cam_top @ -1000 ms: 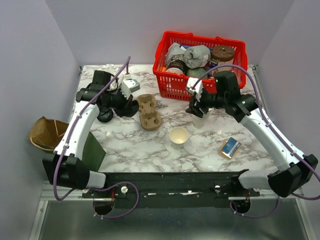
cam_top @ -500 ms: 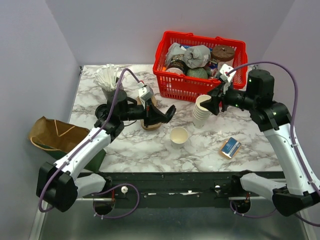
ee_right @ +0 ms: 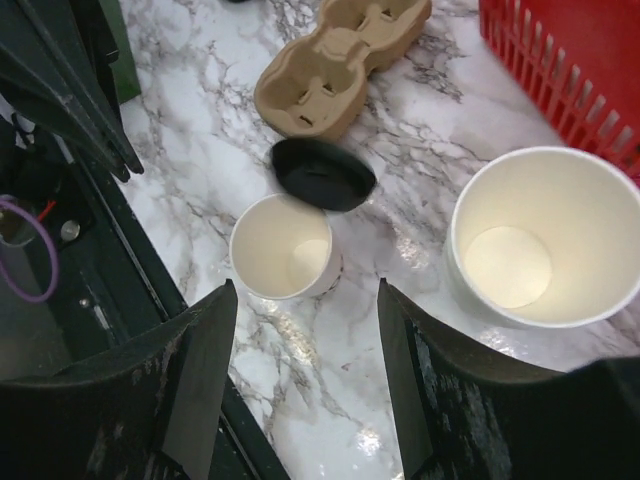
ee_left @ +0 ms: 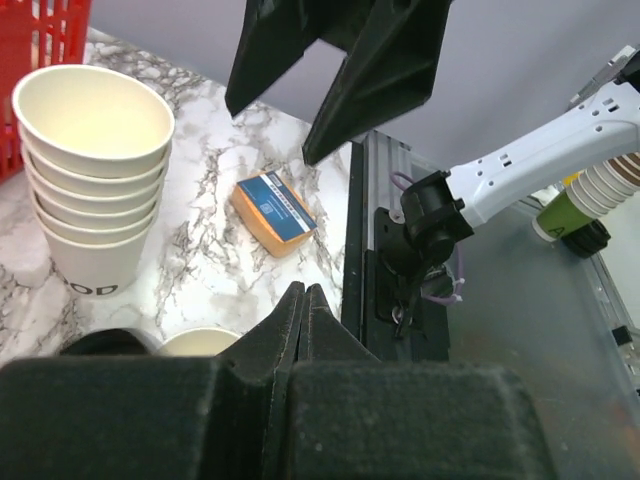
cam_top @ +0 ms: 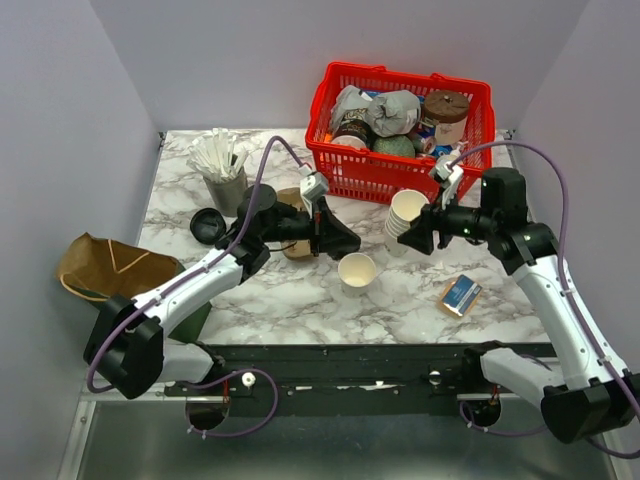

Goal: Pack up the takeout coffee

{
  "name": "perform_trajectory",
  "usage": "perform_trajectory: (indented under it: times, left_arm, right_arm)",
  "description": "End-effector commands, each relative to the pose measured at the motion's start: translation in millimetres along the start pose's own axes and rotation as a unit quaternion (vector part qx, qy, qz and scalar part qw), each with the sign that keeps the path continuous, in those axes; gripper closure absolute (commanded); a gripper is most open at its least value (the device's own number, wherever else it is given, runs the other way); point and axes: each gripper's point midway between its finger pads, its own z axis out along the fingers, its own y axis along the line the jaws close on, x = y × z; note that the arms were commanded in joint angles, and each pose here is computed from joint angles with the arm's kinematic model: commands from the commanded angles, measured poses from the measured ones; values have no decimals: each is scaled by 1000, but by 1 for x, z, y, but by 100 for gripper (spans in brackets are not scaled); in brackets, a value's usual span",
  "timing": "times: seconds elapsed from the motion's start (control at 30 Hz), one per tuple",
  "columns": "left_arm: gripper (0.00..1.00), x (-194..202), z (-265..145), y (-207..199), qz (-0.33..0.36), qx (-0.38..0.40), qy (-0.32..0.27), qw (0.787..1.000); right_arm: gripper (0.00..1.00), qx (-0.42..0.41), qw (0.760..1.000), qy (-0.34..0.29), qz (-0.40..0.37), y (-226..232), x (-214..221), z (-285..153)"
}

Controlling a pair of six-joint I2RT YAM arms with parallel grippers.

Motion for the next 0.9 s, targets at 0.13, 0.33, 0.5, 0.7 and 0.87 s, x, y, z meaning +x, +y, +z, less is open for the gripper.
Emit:
perform_trajectory:
  times: [0.13, 0.33, 0.5, 0.7, 0.87]
  left_arm:
    - [100, 13, 16, -9, -11, 33, -4, 999]
    - [89, 13, 3, 26, 48, -73, 31, 996]
    - [77, 21, -29, 75, 115, -176, 154, 966]
    - [62, 6, -60, 92, 70, -221, 135, 963]
    - [41, 18, -69, 97, 31, -213, 135, 967]
  right_arm:
    - [33, -39, 998, -8, 42, 17, 29, 4]
    - [33, -39, 999, -16, -4, 10, 24, 8]
    - [33, -75, 995, -10, -68, 14, 24, 10]
    - [28, -138, 967, 35, -211, 27, 38, 19]
    - [26, -206, 900, 83, -374, 49, 69, 26]
